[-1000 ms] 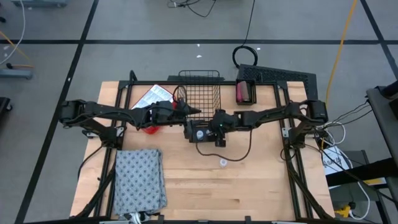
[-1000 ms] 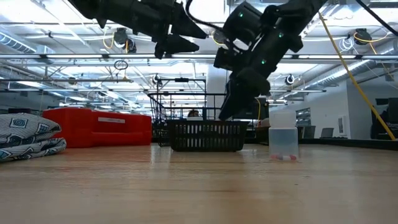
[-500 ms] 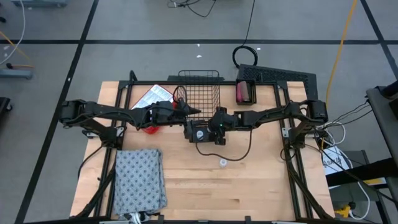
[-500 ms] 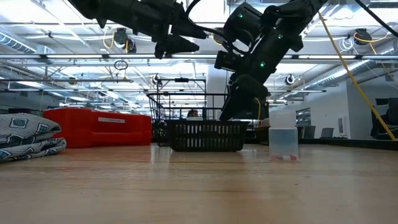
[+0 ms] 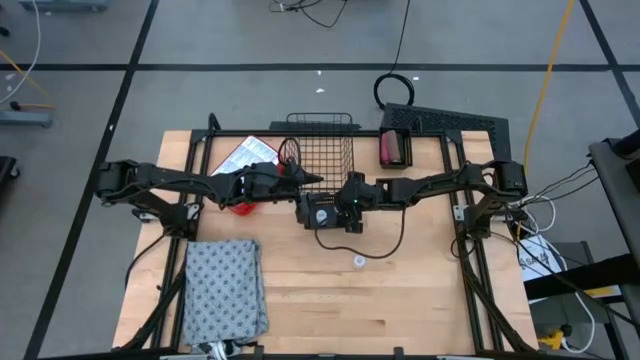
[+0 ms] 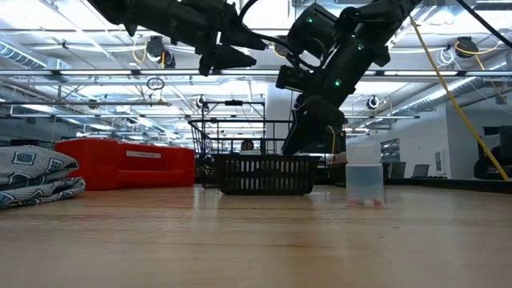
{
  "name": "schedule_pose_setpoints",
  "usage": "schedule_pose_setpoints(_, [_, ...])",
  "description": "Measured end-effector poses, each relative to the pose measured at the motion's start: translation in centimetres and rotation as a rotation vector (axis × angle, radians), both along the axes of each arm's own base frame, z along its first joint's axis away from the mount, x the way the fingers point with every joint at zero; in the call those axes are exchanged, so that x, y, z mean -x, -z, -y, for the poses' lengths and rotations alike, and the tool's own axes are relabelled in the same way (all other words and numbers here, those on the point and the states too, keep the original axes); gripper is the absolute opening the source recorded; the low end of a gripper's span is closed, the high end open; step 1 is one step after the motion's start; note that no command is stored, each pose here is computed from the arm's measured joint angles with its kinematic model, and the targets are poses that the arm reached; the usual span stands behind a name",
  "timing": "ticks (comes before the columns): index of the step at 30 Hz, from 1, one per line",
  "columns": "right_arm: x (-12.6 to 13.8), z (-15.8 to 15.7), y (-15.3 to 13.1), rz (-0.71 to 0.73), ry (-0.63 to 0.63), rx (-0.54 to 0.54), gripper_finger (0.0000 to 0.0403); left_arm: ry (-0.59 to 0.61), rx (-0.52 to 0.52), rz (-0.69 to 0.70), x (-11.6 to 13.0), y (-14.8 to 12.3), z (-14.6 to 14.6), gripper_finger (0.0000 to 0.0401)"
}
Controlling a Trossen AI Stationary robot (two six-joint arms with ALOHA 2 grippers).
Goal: Pick & place medical supplies in basket/bin
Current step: Put the top white pill bottle into the bottom black bin, then put the white pill bottle into the bottom black bin
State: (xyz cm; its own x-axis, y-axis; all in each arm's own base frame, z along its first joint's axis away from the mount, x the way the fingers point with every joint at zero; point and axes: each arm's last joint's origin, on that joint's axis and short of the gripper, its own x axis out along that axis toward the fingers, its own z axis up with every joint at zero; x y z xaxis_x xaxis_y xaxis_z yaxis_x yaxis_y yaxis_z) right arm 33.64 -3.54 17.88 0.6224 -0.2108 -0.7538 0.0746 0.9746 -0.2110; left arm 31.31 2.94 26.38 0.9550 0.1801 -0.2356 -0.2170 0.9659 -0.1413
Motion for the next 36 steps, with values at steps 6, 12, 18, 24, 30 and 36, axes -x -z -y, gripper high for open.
schedule_pose_setpoints(6, [0.0, 0.0, 0.0, 0.001, 0.003, -0.003, 0.0176, 0.000, 0.000, 0.000, 0.0, 0.0, 0.0, 0.0244])
schedule_pose_setpoints(12, [0.1, -0.1, -0.3, 0.005, -0.004, 0.002, 0.0170, 0.000, 0.001, -0.001, 0.0, 0.0, 0.0, 0.0244])
schedule_pose_setpoints(18, [0.7, -0.9, -2.3, 0.068, -0.027, 0.007, 0.0168, 0.000, 0.001, -0.003, 0.0, 0.0, 0.0, 0.0244])
schedule_pose_setpoints(24, [1.7, -2.7, -4.6, 0.115, -0.083, 0.008, 0.0170, -0.001, 0.003, -0.007, 0.0, 0.1, 0.0, 0.0244])
schedule_pose_setpoints(30, [2.5, -5.5, -5.4, 0.101, -0.191, 0.014, 0.0171, -0.009, 0.045, 0.001, 0.0, 0.1, 0.0, 0.0244])
schedule_pose_setpoints(36, [3.0, -8.2, -5.2, 0.077, -0.297, -0.063, 0.0166, -0.006, 0.069, -0.003, 0.0, 0.2, 0.3, 0.0244])
